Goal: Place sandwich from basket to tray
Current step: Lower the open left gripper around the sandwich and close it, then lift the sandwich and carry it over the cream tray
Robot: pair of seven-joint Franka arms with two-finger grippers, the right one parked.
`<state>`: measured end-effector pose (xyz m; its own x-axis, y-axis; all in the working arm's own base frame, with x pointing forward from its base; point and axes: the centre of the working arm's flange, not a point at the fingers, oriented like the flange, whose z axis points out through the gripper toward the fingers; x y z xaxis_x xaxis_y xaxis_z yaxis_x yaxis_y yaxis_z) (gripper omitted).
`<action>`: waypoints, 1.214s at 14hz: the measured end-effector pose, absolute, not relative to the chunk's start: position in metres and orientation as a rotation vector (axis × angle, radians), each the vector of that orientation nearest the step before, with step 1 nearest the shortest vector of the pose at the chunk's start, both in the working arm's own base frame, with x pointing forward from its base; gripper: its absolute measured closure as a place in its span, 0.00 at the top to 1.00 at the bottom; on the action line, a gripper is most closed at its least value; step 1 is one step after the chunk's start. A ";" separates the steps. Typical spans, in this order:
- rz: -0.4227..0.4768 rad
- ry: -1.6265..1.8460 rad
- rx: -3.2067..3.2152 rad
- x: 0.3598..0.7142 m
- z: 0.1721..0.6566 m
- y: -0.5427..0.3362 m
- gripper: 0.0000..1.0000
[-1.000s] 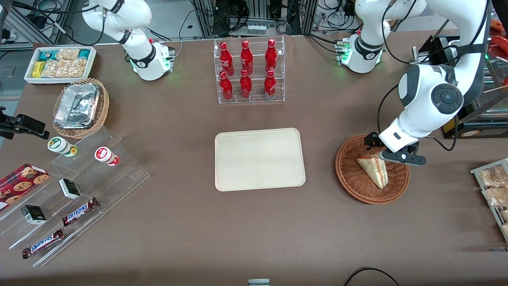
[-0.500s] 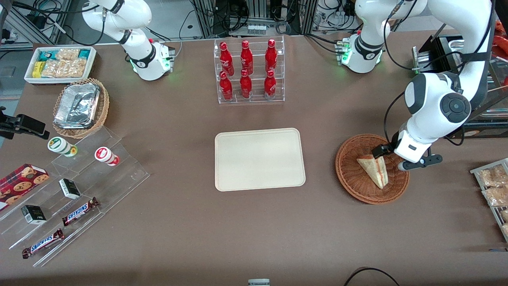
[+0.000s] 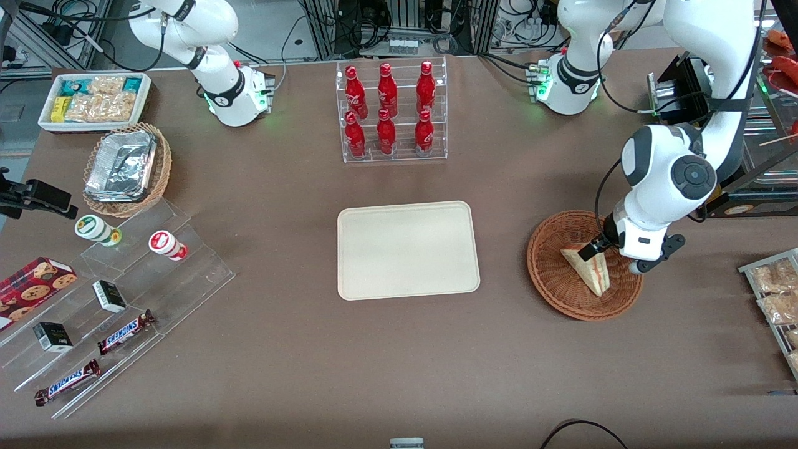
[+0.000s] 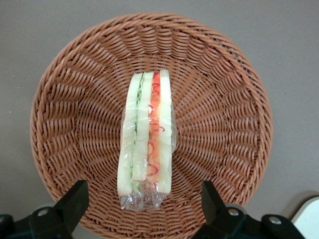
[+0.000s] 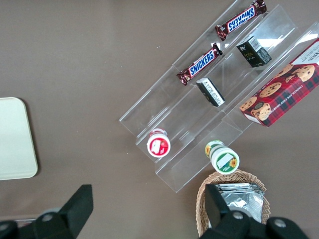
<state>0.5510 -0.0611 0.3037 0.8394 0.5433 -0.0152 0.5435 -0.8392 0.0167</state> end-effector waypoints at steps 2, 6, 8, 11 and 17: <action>-0.013 0.889 2.989 0.553 0.293 -0.061 1.00; -0.007 0.892 2.980 0.556 0.268 -0.061 1.00; -0.006 0.893 2.977 0.557 0.258 -0.061 1.00; -0.018 0.894 2.979 0.556 0.252 -0.061 0.88; -0.025 0.869 2.999 0.555 0.256 -0.061 0.33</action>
